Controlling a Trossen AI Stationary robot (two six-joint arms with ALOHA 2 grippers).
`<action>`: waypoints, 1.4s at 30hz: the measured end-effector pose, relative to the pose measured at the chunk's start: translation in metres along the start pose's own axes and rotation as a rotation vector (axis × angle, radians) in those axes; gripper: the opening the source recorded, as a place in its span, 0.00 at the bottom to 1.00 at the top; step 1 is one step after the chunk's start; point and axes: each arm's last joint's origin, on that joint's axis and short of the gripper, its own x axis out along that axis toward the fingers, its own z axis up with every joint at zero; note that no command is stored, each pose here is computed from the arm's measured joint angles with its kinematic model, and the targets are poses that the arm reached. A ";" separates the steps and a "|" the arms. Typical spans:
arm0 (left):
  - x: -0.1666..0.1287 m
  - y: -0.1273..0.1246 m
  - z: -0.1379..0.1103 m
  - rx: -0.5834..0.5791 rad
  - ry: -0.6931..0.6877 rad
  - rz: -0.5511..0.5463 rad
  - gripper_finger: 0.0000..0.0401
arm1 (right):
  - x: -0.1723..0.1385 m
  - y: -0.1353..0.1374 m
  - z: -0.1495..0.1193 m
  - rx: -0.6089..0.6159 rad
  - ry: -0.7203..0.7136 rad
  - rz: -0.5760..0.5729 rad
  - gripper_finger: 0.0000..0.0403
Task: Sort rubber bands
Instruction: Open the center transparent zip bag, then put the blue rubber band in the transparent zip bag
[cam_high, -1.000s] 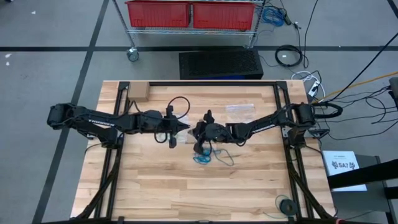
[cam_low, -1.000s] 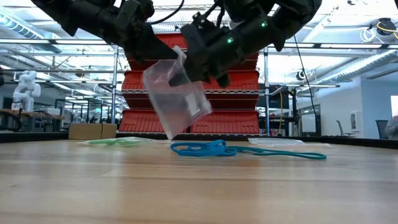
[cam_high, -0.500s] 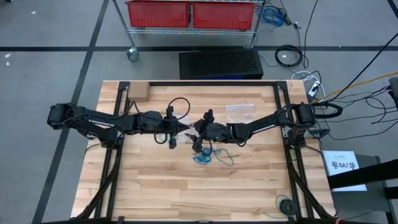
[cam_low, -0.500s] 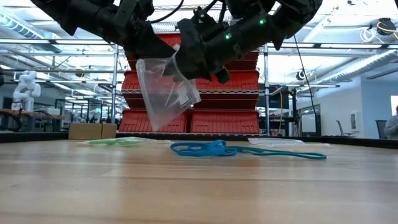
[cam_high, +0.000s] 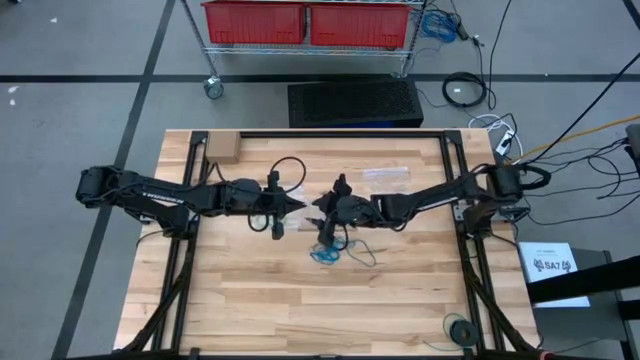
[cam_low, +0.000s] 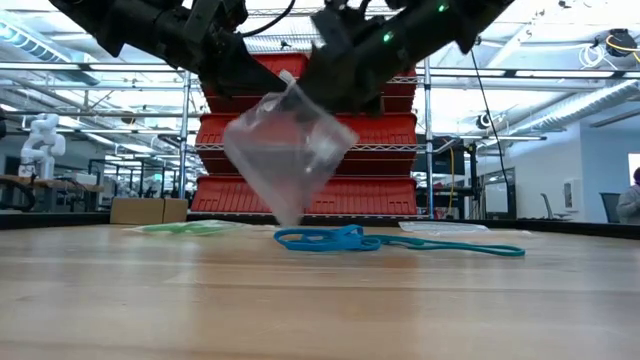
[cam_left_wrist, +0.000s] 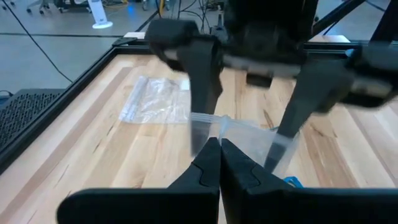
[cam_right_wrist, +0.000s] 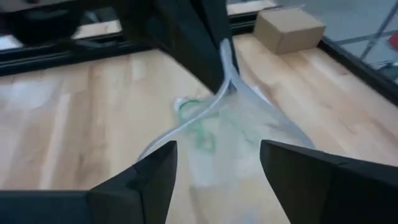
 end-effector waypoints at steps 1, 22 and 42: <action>0.000 0.000 0.000 0.000 0.000 0.000 0.00 | -0.005 0.000 0.002 -0.001 0.009 0.011 0.55; 0.000 0.000 -0.001 0.008 0.006 0.009 0.00 | -0.112 0.003 -0.015 0.129 0.449 -0.060 0.56; 0.000 0.000 -0.003 0.011 0.028 0.012 0.00 | -0.011 0.012 -0.121 -0.089 0.676 -0.070 0.46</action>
